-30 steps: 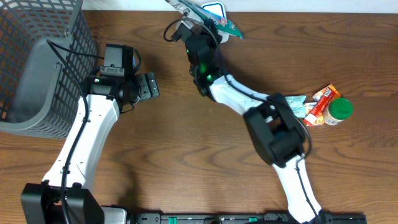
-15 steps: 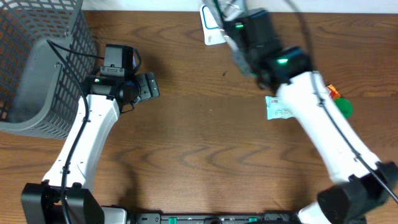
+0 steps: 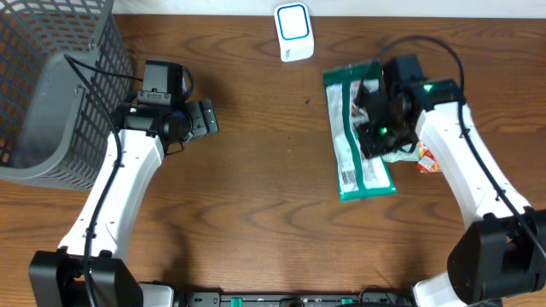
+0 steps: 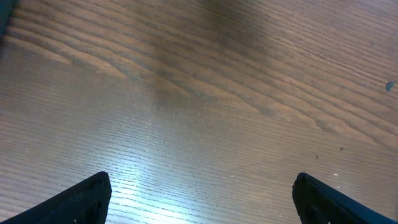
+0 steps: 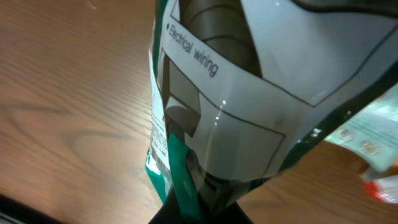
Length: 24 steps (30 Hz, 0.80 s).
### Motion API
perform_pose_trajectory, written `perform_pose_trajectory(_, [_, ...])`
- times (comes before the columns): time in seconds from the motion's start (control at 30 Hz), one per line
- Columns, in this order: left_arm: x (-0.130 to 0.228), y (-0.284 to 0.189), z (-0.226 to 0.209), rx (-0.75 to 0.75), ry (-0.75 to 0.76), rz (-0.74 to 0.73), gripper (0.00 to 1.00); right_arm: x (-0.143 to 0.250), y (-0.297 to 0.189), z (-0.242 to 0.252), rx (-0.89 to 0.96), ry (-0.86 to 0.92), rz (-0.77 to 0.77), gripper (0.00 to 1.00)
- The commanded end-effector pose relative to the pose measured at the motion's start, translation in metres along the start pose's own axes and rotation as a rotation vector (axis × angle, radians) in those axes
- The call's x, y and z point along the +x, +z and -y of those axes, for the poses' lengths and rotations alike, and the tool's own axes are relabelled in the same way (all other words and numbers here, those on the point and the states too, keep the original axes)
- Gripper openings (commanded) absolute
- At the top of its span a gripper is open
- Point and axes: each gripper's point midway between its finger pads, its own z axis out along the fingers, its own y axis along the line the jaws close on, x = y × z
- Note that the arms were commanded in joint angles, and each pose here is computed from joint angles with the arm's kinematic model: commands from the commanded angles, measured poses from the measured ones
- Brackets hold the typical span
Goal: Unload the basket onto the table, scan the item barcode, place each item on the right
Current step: 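Carry the glove pack right and lower it onto the table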
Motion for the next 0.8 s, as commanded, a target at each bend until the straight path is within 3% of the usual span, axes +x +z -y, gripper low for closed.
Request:
perform_pose_trajectory(0.0, [-0.002, -0.002, -0.002, -0.01, -0.006, 0.009, 0.94, 0.012, 0.021, 0.01, -0.036, 0.064, -0.017, 0.01])
perform_pose_trajectory(0.1, [-0.002, -0.002, -0.002, -0.01, -0.006, 0.009, 0.94, 0.015, 0.031, 0.019, -0.032, 0.085, -0.009, 0.03])
perform_pose_trajectory(0.13, [-0.002, -0.002, -0.002, -0.01, -0.006, 0.009, 0.94, 0.016, 0.032, 0.021, -0.031, 0.09, -0.007, 0.1])
perform_pose_trajectory(0.17, [-0.002, -0.002, -0.002, -0.01, -0.006, 0.009, 0.94, 0.016, 0.034, 0.023, -0.03, 0.096, -0.004, 0.26])
perform_pose_trajectory(0.23, [-0.002, -0.002, -0.002, -0.01, -0.006, 0.009, 0.94, 0.018, 0.035, 0.028, -0.026, 0.108, -0.005, 0.44])
perform_pose_trajectory(0.27, [-0.002, -0.002, -0.002, -0.01, -0.006, 0.009, 0.94, 0.019, 0.035, 0.03, -0.021, 0.113, -0.005, 0.68])
perform_pose_trajectory(0.3, [-0.002, -0.002, -0.002, -0.01, -0.006, 0.009, 0.94, 0.019, 0.035, 0.033, -0.015, 0.118, -0.005, 0.99])
perform_pose_trajectory(0.77, [-0.002, -0.002, -0.002, -0.01, -0.006, 0.009, 0.94, 0.018, 0.035, 0.036, -0.005, 0.121, -0.001, 0.99])
